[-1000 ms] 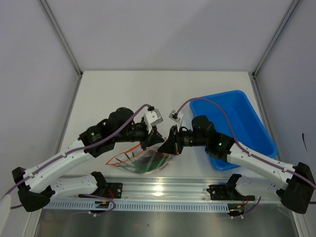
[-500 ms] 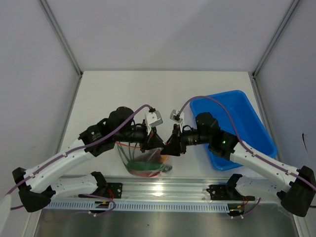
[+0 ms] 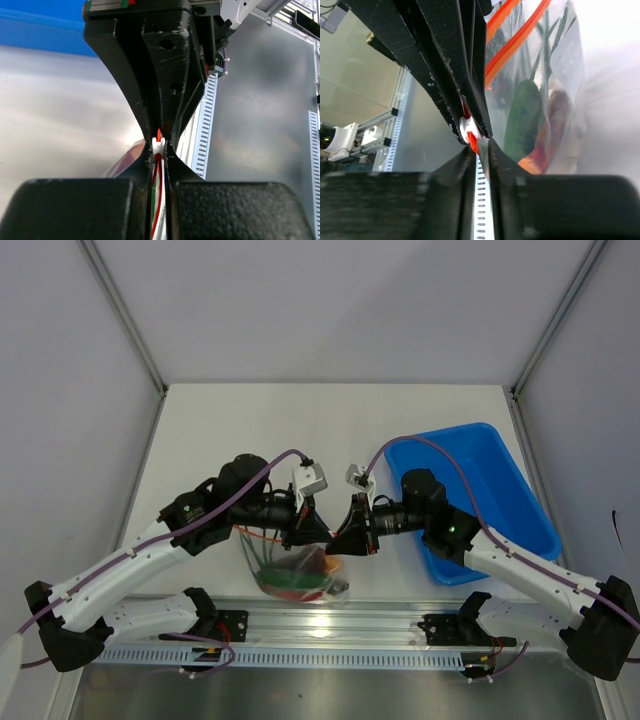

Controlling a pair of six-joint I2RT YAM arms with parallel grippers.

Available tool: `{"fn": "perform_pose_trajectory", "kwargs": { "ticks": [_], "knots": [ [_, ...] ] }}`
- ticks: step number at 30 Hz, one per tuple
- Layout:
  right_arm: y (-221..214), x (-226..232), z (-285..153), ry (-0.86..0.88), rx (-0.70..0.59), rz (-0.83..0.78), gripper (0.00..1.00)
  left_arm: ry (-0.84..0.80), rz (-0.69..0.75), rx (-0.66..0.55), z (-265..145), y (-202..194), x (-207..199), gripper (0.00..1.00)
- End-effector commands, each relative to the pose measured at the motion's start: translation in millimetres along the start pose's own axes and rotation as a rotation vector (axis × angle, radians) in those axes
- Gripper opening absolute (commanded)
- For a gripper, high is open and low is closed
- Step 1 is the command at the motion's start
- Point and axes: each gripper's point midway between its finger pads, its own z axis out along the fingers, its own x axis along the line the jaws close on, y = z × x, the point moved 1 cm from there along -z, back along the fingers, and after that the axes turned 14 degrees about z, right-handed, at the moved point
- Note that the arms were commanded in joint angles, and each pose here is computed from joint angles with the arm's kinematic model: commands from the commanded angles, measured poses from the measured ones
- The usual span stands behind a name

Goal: Place the food in the zip-top bag and seal the zipper
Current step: Zip the zipper food storage bag at the center of the board.

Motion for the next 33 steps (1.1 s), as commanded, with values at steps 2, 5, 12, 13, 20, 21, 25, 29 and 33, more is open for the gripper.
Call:
{"fn": "perform_pose_trajectory", "kwargs": {
  "ticks": [2,5,12,13,20,21,25,29,33],
  "knots": [
    [5.1,13.1,0.6,0.066,-0.017,-0.050,0.25,-0.017,0.028,-0.079,-5.1,26.4,-2.1,0.00],
    [3.7,10.4,3.3,0.075,-0.004,-0.044,0.30,-0.021,0.025,-0.083,-6.2,27.4,-2.3,0.00],
    [1.1,3.9,14.7,0.094,0.015,-0.031,0.32,-0.014,0.023,-0.105,-11.7,32.3,-2.6,0.00],
    [-0.7,1.9,16.9,0.092,0.022,-0.026,0.33,-0.013,0.021,-0.105,-11.7,31.7,-2.3,0.01],
    [-2.4,0.4,23.0,0.112,0.026,-0.017,0.19,-0.001,0.012,-0.122,-15.1,33.5,-0.2,0.01],
    [-1.9,-0.5,23.8,0.111,0.024,-0.011,0.00,0.006,0.010,-0.121,-15.2,32.8,1.7,0.01],
    [1.4,-4.0,22.2,0.070,-0.015,-0.001,0.00,0.033,-0.001,-0.103,-16.9,29.5,8.4,0.00],
    [15.0,-11.1,11.2,-0.014,-0.151,0.001,0.00,0.039,-0.027,-0.071,-14.8,14.4,12.6,0.01],
    [21.0,1.1,-5.6,0.018,-0.275,0.004,0.00,0.042,-0.054,-0.051,-13.3,3.9,14.8,0.01]
  ]
}}
